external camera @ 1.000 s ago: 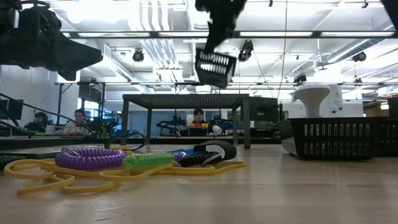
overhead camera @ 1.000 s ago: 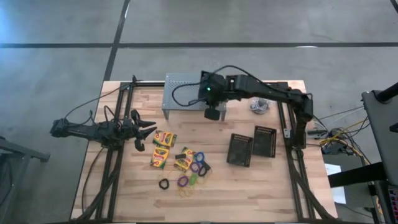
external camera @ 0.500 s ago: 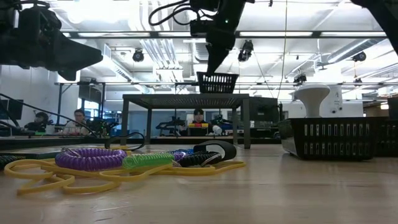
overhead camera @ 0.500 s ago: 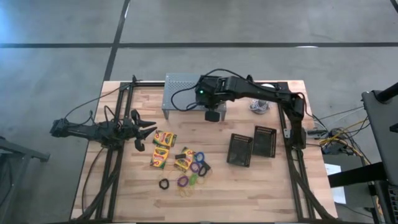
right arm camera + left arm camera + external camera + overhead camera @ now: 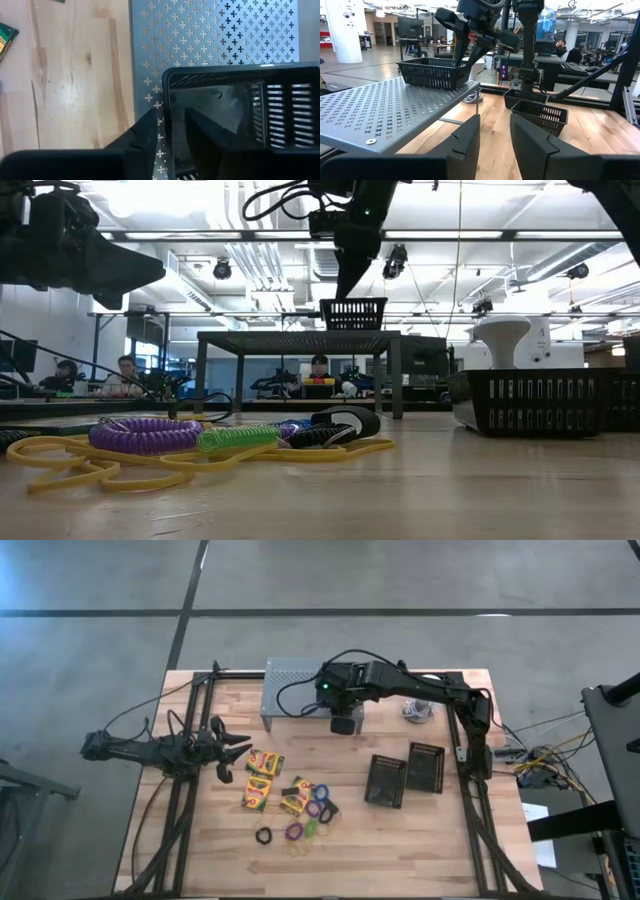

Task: Pick & Place Office Desk Supplies
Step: Put the left black bin on the shelf

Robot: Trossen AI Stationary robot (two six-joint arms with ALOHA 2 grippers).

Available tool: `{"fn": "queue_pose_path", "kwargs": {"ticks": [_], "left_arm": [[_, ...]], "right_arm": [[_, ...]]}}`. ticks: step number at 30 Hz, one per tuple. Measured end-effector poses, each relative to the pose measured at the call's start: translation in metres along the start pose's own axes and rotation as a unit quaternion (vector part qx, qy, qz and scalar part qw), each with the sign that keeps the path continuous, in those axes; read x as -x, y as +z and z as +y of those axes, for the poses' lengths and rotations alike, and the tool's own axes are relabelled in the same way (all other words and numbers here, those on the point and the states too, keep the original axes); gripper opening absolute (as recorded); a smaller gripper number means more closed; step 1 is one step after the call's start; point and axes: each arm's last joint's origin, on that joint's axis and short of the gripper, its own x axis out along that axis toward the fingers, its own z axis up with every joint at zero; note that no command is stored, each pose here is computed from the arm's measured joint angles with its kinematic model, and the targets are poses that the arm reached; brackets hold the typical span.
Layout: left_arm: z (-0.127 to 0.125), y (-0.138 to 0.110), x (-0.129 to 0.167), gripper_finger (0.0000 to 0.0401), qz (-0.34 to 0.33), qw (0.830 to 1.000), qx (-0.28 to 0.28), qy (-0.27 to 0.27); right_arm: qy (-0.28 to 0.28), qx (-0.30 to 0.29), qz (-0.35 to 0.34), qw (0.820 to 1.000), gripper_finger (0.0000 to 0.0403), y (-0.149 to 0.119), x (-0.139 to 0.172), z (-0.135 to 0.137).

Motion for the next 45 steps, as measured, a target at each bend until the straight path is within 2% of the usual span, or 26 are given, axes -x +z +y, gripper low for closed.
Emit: {"fn": "queue_pose_path", "kwargs": {"ticks": [5,11,14,17,21,25,29,33,39,45], "left_arm": [[0.0,0.0,0.0,0.0113,0.0,1.0,0.0,0.0],[0.0,0.0,0.0,0.0113,0.0,1.0,0.0,0.0],[0.0,0.0,0.0,0.0113,0.0,1.0,0.0,0.0],[0.0,0.0,0.0,0.0113,0.0,1.0,0.0,0.0],[0.0,0.0,0.0,0.0113,0.0,1.0,0.0,0.0],[0.0,0.0,0.0,0.0113,0.0,1.0,0.0,0.0],[0.0,0.0,0.0,0.0113,0.0,1.0,0.0,0.0],[0.0,0.0,0.0,0.0113,0.0,1.0,0.0,0.0],[0.0,0.0,0.0,0.0113,0.0,1.0,0.0,0.0],[0.0,0.0,0.0,0.0113,0.0,1.0,0.0,0.0]], "right_arm": [[0.0,-0.008,-0.007,1.0,0.0157,0.003,0.007,0.001],[0.01,-0.038,-0.018,0.999,0.018,0.01,0.045,0.014],[0.024,-0.039,-0.001,0.999,0.0178,0.008,0.061,0.035],[0.041,-0.032,0.041,0.998,0.0174,0.0,0.065,0.071],[0.052,-0.028,0.105,0.993,0.0169,-0.019,0.059,0.126],[0.051,-0.074,0.161,0.983,0.0169,-0.044,0.051,0.169],[0.079,-0.133,0.21,0.965,0.0191,-0.068,0.044,0.199],[0.097,-0.118,0.215,0.965,0.0227,-0.087,0.03,0.226],[0.084,-0.085,0.231,0.965,0.0266,-0.113,0.001,0.239],[0.092,-0.062,0.221,0.969,0.0248,-0.122,-0.019,0.239]]}}
